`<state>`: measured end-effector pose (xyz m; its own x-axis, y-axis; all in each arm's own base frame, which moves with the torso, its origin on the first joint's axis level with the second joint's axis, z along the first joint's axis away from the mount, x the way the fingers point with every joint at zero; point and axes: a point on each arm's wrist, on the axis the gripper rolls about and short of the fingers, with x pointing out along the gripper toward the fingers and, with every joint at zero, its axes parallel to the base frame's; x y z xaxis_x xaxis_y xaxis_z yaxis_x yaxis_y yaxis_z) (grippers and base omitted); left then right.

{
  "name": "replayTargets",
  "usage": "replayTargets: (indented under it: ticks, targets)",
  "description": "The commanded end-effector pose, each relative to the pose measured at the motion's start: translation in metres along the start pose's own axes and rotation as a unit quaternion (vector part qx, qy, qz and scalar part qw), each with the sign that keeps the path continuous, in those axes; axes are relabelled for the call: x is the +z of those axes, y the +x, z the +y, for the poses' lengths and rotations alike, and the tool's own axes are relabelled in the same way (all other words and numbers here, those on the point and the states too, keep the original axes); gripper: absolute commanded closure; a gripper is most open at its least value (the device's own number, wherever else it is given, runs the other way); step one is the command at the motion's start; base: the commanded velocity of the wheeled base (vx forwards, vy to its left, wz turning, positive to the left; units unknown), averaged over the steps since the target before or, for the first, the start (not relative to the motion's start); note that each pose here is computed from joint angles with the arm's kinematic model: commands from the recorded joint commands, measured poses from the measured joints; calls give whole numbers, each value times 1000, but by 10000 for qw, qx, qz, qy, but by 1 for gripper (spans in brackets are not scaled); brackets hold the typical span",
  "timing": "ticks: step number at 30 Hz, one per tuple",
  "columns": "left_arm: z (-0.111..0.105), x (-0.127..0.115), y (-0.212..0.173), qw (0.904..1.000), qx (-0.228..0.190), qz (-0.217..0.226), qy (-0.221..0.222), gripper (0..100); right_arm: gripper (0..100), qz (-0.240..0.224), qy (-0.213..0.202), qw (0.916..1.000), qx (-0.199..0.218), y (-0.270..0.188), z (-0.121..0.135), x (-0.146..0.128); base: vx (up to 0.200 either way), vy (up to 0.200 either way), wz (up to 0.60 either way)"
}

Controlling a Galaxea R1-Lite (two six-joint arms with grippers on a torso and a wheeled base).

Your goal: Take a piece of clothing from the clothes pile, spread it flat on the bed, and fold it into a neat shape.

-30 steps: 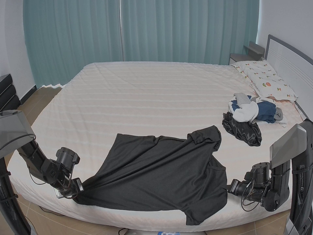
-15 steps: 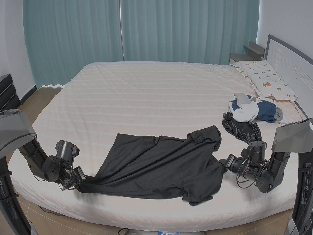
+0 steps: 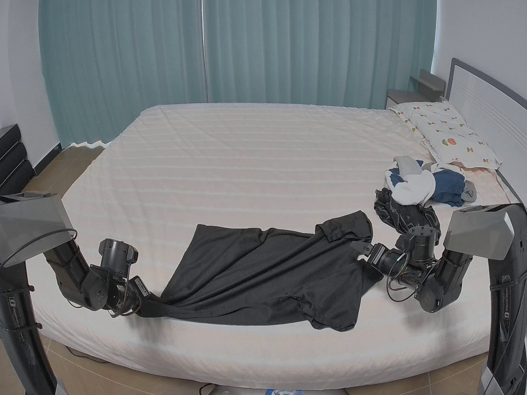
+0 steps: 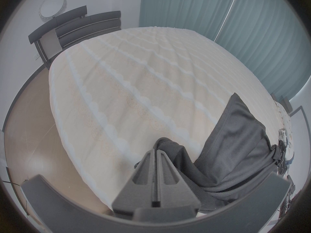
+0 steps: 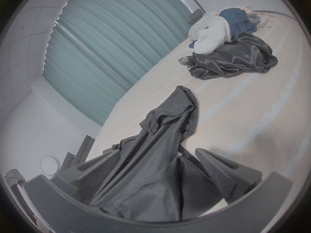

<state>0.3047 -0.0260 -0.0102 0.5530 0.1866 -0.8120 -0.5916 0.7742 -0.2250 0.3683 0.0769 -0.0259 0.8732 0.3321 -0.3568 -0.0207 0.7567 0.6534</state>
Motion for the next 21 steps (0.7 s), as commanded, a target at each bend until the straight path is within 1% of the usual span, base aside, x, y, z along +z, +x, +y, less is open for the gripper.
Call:
replayTargets:
  ticks: [1, 2, 3, 4, 6, 8, 12, 16, 21]
  targets:
    - [2, -3, 5, 10000, 60, 71, 18, 100, 0, 13, 44, 10000, 13, -23, 0, 6, 0, 0, 0]
    - [2, -3, 5, 10000, 60, 71, 18, 100, 0, 61, 67, 10000, 16, -33, 0, 9, 0, 0, 0]
    - [2, -3, 5, 10000, 60, 71, 18, 100, 0, 61, 67, 10000, 16, -33, 0, 9, 0, 0, 0]
    - [2, -4, 4, 10000, 55, 76, 18, 100, 0, 324, 100, 9994, 20, -49, 2, 2, 0, 0, 0]
    - [2, -3, 4, 10000, 44, 76, 16, 100, 0, 528, 110, 9985, 12, -57, 2, -5, 0, 0, 0]
    - [2, -3, 3, 10000, 44, 76, 16, 100, 0, 917, 109, 9957, 30, -69, 5, -21, 0, 0, 0]
    - [3, -4, 2, 10000, 45, 83, 25, 100, 0, 1400, 83, 9901, -74, -74, 4, -45, 0, 0, 0]
    - [3, -5, 2, 9999, 55, 94, 36, 100, 0, 1666, 3, 9860, -60, -72, 7, -60, 0, 0, 0]
    - [3, -5, 2, 9999, 50, 100, 36, 100, 0, 1862, -77, 9825, -29, -68, 11, -71, 0, 0, 0]
